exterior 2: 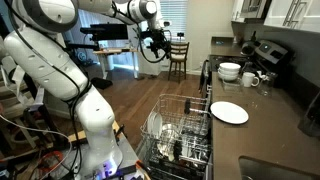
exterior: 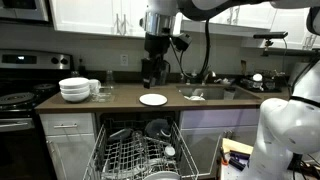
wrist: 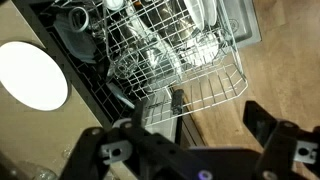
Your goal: Pick up the plate from the kitchen plates holder and put it on top of the other plate on the shelf
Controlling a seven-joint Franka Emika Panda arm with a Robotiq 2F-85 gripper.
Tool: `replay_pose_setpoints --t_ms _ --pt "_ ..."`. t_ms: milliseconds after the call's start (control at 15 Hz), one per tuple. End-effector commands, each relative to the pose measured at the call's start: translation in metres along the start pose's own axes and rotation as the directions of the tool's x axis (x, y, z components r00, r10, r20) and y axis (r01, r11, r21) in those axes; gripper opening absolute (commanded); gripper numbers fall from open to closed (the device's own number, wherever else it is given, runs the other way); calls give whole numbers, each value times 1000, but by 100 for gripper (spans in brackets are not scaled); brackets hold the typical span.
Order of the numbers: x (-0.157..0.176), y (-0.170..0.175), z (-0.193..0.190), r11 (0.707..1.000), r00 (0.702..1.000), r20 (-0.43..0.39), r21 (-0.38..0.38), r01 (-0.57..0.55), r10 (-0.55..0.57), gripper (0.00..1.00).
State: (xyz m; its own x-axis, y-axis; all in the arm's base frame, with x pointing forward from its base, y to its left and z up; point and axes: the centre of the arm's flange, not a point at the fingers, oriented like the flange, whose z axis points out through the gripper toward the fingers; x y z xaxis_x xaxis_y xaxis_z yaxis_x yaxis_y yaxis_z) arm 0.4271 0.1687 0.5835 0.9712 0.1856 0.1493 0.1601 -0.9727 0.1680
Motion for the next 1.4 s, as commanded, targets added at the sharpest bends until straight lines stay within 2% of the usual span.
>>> replay_pose_setpoints --t_ms 0,600,1000,1333 --pt "0 0 0 1000 1000 0 0 0 0 100" --pt "5 1 8 1000 1000 18 17 -1 1 100" --pt "19 -1 51 997 992 126 83 1 -12 100" --pt "19 -21 107 981 964 248 185 51 -97 100"
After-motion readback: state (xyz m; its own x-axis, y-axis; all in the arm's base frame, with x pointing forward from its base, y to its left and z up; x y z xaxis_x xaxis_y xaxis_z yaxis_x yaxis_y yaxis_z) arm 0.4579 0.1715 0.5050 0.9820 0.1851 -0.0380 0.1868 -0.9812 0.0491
